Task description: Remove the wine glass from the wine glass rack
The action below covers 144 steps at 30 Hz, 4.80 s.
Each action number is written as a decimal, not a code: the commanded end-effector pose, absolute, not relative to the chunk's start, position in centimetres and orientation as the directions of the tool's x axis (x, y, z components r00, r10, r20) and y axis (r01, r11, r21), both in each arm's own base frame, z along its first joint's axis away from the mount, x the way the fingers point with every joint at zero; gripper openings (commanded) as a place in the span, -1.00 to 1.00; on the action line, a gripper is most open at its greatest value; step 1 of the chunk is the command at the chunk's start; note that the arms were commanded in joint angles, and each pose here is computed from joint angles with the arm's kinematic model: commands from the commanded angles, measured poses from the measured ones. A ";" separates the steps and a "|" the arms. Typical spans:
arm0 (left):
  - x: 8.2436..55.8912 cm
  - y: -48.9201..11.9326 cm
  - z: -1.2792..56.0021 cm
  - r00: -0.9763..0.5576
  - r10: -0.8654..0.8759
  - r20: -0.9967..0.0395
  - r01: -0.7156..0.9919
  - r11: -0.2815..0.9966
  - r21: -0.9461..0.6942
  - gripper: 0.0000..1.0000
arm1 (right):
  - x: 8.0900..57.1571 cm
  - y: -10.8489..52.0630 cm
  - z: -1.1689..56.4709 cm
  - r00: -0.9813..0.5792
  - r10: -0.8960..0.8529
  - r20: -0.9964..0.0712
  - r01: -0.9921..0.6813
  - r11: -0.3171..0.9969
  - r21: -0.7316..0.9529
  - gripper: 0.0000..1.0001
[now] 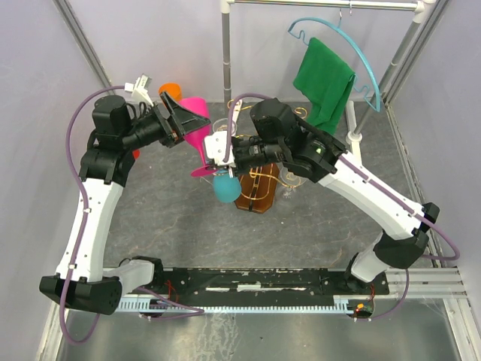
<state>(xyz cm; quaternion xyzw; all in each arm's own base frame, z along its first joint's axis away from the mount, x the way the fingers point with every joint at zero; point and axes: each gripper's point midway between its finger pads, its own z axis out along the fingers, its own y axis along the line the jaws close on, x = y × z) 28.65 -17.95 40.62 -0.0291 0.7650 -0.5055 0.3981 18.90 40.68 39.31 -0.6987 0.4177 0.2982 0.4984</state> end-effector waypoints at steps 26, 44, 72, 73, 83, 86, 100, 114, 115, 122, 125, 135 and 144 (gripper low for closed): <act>33.1 -5.1 40.2 -0.174 -0.321 -0.931 0.029 0.943 -0.330 0.98 | 22.6 36.8 43.0 0.421 -0.307 -0.854 -0.830 0.249 -0.499 0.93; 34.6 -2.0 21.0 -0.406 -0.776 -0.483 -0.539 0.630 -0.558 0.98 | 22.7 34.7 41.5 0.347 -0.357 -0.867 -0.831 0.312 -0.461 0.95; 22.7 6.5 8.0 -0.133 -0.907 -0.400 -0.976 0.190 -0.107 0.98 | 21.3 31.2 41.5 0.369 -0.327 -0.870 -0.798 0.368 -0.477 0.98; 22.7 6.6 7.3 -0.146 -0.910 -0.389 -0.976 0.196 -0.091 0.98 | 21.3 31.1 41.5 0.368 -0.327 -0.870 -0.798 0.370 -0.476 0.98; 22.8 6.3 4.1 -0.232 -0.923 -0.308 -0.958 0.271 -0.091 0.74 | 21.8 30.3 41.3 0.373 -0.351 -0.859 -0.771 0.398 -0.497 0.99; 23.3 6.5 5.3 -0.251 -0.906 -0.342 -0.941 0.311 -0.132 0.37 | 21.9 30.5 41.2 0.371 -0.352 -0.859 -0.771 0.399 -0.496 0.99; 31.6 5.9 23.2 -0.158 -0.705 -0.692 -0.536 0.650 -0.539 -0.33 | 23.3 30.8 40.8 0.238 -0.355 -0.904 -0.791 0.470 -0.393 0.90; 38.3 -1.9 25.4 -0.107 -0.357 -0.928 -0.196 0.922 -0.333 -0.50 | 23.9 28.8 40.1 0.237 -0.369 -0.899 -0.745 0.525 -0.412 0.94; 38.8 -2.2 25.0 -0.104 -0.337 -0.936 -0.189 0.930 -0.314 -0.50 | 23.9 28.7 40.0 0.237 -0.370 -0.898 -0.744 0.526 -0.413 0.94; 42.8 -2.1 23.0 -0.067 -0.250 -0.966 -0.195 0.953 -0.233 -0.53 | 24.1 28.0 39.4 0.230 -0.390 -0.891 -0.730 0.537 -0.423 0.96; 44.2 -2.0 23.2 0.008 -0.230 -0.973 -0.189 0.955 -0.227 -0.63 | 24.3 27.8 39.2 0.230 -0.396 -0.889 -0.725 0.539 -0.428 0.96; 48.6 -3.0 21.4 0.193 -0.085 -0.978 -0.110 0.988 -0.107 -0.81 | 25.3 27.5 37.9 0.195 -0.424 -0.885 -0.720 0.550 -0.422 0.97; 51.0 -3.8 18.4 0.217 -0.027 -0.976 -0.085 0.995 -0.047 -0.71 | 25.9 26.7 37.6 0.175 -0.443 -0.879 -0.710 0.562 -0.425 0.97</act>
